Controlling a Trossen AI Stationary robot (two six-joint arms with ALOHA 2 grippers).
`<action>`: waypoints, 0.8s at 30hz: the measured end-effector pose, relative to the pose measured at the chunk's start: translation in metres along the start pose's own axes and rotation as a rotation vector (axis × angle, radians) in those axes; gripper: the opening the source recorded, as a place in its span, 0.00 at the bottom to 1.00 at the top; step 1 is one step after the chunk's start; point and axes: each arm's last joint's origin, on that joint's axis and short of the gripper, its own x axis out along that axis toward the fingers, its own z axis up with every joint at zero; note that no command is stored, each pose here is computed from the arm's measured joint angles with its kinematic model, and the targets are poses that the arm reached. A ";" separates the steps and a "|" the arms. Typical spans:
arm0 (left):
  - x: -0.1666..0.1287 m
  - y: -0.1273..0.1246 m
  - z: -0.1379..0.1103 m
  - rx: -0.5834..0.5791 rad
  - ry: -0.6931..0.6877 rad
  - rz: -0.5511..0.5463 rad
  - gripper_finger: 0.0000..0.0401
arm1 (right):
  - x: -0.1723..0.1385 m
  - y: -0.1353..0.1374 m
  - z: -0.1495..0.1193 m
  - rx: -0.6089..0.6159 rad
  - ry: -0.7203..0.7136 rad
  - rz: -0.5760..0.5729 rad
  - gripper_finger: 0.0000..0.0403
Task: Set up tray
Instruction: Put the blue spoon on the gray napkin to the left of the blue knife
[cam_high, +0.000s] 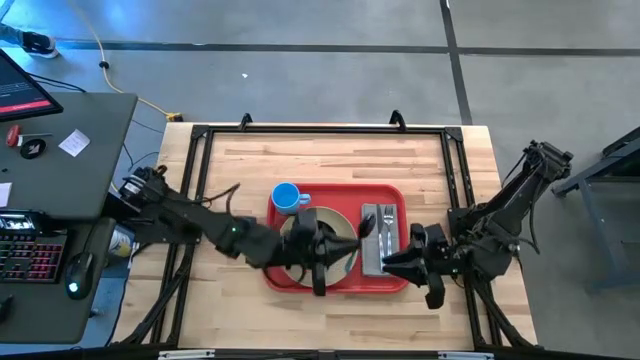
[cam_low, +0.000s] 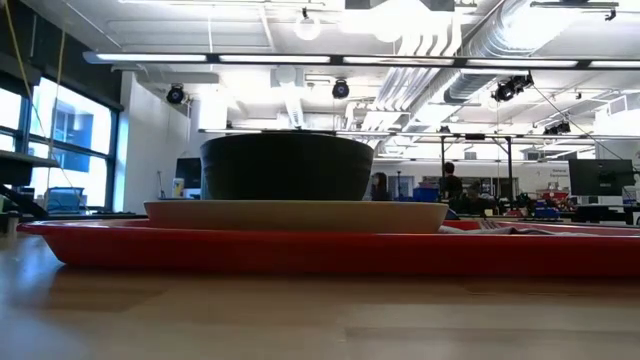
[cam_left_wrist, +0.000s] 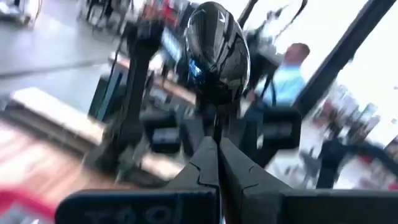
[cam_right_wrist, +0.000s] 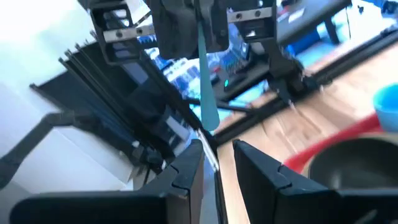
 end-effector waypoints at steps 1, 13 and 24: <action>0.003 0.002 0.005 -0.008 -0.029 -0.013 0.07 | 0.001 0.000 0.002 -0.005 -0.015 0.003 0.21; 0.019 0.018 0.031 -0.040 -0.135 -0.164 0.07 | 0.017 -0.008 0.028 -0.055 -0.108 0.072 0.22; 0.023 0.024 0.036 -0.050 -0.125 -0.227 0.07 | 0.030 -0.019 0.051 -0.008 -0.188 0.131 0.53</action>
